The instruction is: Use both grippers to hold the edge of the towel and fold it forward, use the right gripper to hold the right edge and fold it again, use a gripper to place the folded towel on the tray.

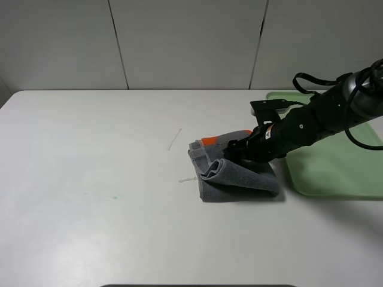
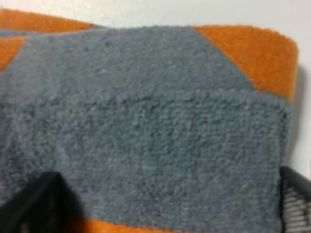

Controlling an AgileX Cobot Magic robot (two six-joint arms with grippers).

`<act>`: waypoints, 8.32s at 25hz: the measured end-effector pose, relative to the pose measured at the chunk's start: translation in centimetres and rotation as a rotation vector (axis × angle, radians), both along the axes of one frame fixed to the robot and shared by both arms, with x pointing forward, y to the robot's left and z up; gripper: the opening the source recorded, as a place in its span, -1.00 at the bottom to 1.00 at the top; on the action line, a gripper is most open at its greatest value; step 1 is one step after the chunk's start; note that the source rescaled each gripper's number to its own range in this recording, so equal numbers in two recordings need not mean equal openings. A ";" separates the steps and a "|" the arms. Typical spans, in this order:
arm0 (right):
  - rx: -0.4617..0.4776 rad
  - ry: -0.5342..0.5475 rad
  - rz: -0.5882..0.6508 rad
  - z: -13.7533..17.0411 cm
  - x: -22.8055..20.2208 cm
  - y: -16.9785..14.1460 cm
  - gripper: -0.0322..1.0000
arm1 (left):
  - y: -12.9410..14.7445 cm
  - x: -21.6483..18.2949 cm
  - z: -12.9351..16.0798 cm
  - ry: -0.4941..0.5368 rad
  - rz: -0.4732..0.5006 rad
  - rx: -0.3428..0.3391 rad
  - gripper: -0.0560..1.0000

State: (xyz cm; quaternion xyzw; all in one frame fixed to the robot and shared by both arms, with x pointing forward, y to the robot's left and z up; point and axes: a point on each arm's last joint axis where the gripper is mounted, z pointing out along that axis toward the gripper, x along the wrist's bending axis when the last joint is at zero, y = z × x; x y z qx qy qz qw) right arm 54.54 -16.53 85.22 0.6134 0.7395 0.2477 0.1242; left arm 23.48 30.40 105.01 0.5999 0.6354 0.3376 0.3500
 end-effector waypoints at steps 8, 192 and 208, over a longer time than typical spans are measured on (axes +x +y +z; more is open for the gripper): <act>0.056 -0.006 -0.081 -0.1 0.3 0.1 -0.33 | 0.0 0.0 0.0 0.000 0.000 0.000 1.00; -0.135 -0.381 0.048 22.3 -23.8 -12.1 1.00 | 0.0 0.0 0.0 0.000 0.000 0.000 1.00; -0.015 -0.509 -0.077 20.3 -29.1 -14.2 1.00 | 0.0 0.0 0.0 0.000 0.000 0.000 1.00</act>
